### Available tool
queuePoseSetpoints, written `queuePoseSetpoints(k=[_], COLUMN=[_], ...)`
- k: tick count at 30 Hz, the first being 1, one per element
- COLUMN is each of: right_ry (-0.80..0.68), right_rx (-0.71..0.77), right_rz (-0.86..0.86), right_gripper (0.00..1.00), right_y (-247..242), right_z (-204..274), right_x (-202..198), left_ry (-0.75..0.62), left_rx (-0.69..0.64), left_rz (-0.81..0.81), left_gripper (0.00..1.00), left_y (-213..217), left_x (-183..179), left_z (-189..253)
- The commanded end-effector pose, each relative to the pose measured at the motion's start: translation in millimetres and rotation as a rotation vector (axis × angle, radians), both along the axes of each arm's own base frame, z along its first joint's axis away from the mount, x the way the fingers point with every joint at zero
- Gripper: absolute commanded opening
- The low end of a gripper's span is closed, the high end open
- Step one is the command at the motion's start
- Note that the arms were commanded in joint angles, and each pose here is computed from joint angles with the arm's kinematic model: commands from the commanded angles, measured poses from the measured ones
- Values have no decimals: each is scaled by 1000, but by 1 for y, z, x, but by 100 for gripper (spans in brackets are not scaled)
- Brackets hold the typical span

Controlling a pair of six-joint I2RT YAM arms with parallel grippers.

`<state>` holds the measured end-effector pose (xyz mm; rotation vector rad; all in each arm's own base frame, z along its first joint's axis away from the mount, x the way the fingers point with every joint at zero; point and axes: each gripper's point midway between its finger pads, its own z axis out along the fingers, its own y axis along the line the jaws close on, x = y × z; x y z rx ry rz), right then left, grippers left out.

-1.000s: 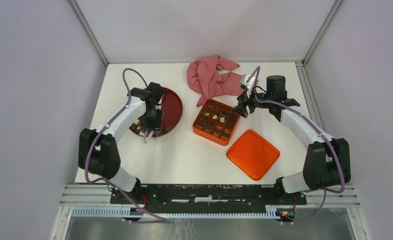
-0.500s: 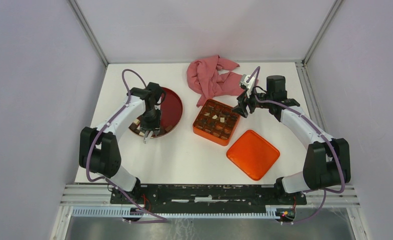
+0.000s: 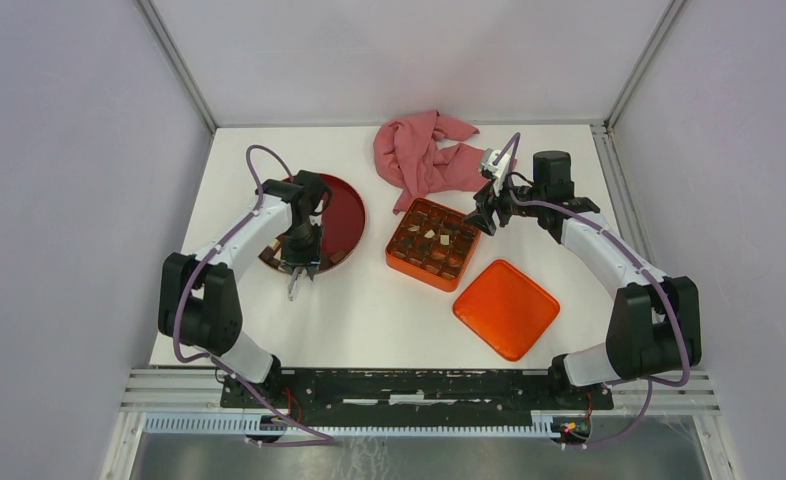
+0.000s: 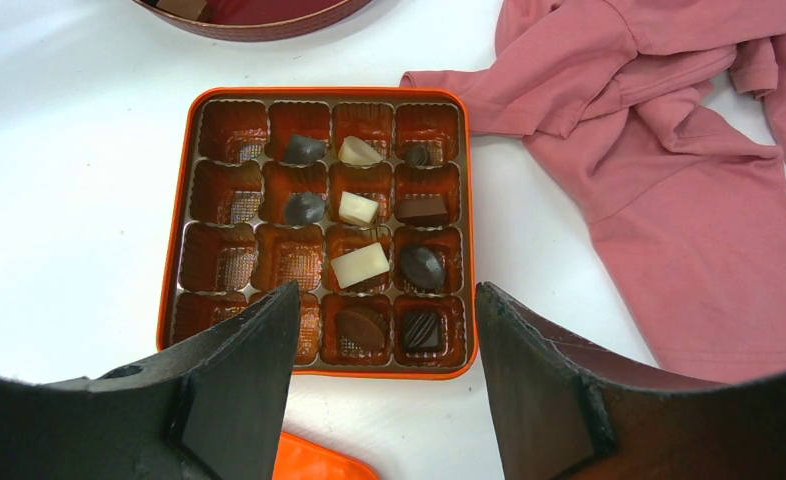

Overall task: Pack the chocolate
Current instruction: Pick up the fake chocolate from the plate.

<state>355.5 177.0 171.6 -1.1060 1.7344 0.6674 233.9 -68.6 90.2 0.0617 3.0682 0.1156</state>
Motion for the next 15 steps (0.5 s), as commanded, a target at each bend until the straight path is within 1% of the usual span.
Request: queuePoseSetpoints(k=[1, 3, 4, 5, 8, 9, 15], right_ry=[-67, -66, -65, -64, -65, -65, -65], right_rx=[13, 15, 15, 15, 15, 15, 14], right_rz=[19, 19, 20, 20, 20, 19, 20], right_gripper=[70, 70, 70, 70, 70, 70, 70], right_y=[2, 2, 2, 2, 2, 2, 2], right_z=[20, 20, 20, 20, 20, 20, 19], right_x=[2, 2, 1, 1, 1, 1, 1], left_ry=[-28, -30, -33, -37, -70, -82, -165], left_rx=[-37, -37, -37, -38, -35, -39, -46], left_rz=[-16, -14, -16, -15, -13, -10, -2], left_gripper=[40, 38, 35, 30, 6, 3, 2], left_y=[-5, -5, -5, -5, -4, -5, -5], left_x=[6, 6, 6, 7, 12, 13, 24], left_z=[3, 3, 4, 5, 11, 14, 27])
